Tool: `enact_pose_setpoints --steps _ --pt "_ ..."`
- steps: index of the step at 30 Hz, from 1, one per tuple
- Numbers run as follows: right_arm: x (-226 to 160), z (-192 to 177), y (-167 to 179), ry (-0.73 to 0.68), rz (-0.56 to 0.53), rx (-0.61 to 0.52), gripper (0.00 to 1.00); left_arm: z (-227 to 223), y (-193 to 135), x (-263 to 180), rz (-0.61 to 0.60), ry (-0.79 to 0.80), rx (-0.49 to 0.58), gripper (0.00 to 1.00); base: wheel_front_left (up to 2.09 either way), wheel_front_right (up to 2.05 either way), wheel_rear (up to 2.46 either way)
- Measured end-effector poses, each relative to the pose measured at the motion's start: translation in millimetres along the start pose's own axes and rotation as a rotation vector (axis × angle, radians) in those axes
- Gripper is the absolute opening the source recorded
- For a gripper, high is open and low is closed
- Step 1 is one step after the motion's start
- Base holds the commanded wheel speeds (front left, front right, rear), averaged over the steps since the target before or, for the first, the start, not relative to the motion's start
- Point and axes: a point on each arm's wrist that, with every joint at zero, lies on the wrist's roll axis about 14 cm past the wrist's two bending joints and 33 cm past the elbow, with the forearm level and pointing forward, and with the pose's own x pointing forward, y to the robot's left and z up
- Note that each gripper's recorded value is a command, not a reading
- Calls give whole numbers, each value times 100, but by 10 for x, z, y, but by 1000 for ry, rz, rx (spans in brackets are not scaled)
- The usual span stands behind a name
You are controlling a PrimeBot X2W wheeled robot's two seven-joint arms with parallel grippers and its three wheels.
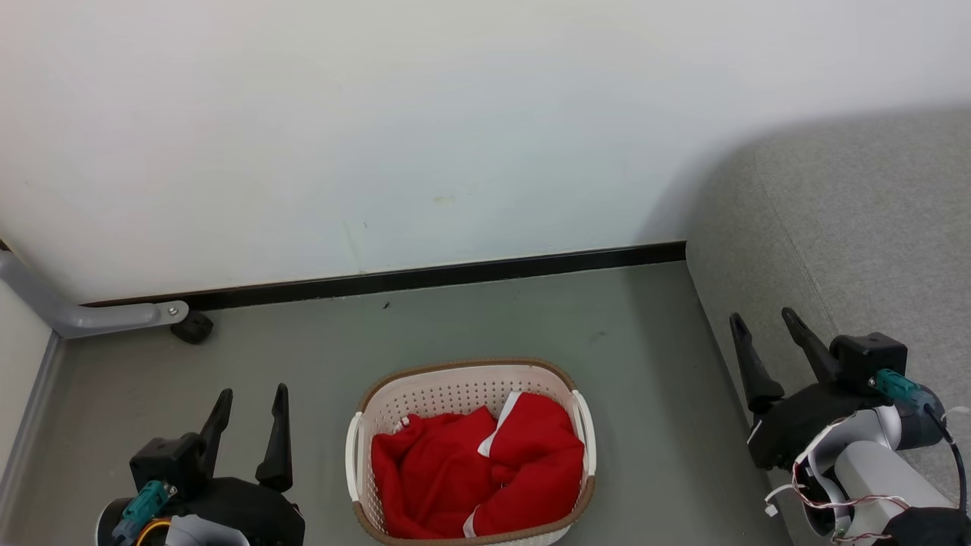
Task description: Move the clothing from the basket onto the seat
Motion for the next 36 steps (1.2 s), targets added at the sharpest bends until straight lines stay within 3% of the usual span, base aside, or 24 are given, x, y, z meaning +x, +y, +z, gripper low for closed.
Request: enact_pose_setpoints --steps 18,36 --pt "25 -63 12 7 4 11 100 -115 -25 22 0 25 -11 100 0 0 0" --pt "271 -544 -139 114 -52 52 100 -620 -264 350 -92 155 -29 100 0 0 0"
